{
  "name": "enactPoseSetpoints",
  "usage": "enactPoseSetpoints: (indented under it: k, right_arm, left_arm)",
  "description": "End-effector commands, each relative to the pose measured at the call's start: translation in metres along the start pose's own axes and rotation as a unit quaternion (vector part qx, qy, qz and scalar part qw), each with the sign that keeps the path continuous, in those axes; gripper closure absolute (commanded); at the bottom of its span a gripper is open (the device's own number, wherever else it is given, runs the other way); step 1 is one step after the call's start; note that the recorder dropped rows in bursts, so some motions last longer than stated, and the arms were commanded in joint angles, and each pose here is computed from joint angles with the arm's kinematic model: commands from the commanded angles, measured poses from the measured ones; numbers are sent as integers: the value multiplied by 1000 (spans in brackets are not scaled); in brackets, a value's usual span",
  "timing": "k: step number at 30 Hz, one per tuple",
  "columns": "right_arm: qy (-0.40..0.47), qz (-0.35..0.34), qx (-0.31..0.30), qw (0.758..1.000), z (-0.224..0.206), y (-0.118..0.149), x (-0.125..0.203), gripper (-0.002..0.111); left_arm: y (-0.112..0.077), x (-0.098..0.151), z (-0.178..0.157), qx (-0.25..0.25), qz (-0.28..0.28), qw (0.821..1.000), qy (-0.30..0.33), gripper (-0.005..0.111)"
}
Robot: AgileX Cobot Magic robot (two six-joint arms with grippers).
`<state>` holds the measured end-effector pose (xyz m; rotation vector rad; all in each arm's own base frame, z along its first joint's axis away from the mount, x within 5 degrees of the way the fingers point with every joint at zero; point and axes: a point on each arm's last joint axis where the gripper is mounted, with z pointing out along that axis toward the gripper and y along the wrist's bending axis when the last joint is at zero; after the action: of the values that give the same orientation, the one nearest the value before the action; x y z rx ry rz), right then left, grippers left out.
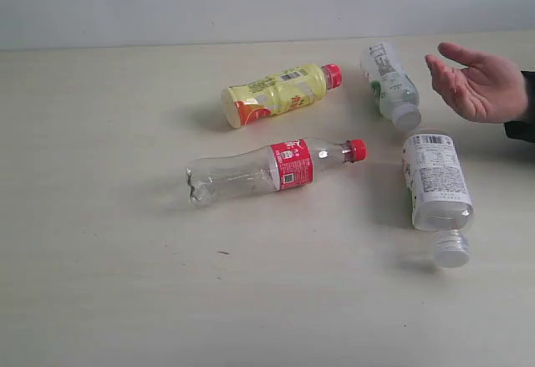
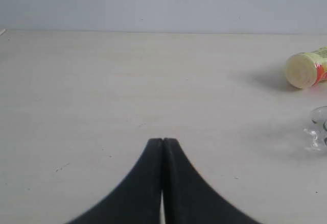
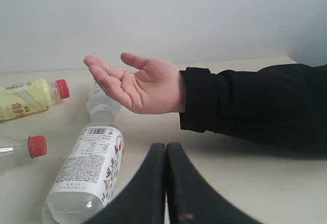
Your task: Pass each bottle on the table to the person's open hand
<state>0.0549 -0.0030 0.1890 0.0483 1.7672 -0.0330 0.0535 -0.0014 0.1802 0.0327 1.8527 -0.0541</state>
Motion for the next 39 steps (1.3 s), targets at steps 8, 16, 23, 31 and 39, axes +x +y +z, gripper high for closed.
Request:
enactPoseSetpoints:
  k: [8, 16, 23, 31, 39]
  right_arm:
    - [0, 0, 2, 1000, 0, 0, 2, 108]
    - [0, 0, 2, 1000, 0, 0, 2, 108]
    - [0, 0, 2, 1000, 0, 0, 2, 108]
    - [-86, -66, 9, 994, -1, 0, -14, 108]
    - [-281, 167, -47, 944, -15, 0, -48, 108]
  left_arm:
    - [0, -1, 0, 0, -6, 1000, -7, 107]
    - [0, -1, 0, 0, -6, 1000, -7, 107]
    - [0, -1, 0, 0, -6, 1000, -7, 107]
    - [0, -1, 0, 0, -6, 1000, -7, 107]
    - [0, -1, 0, 0, -6, 1000, -7, 107]
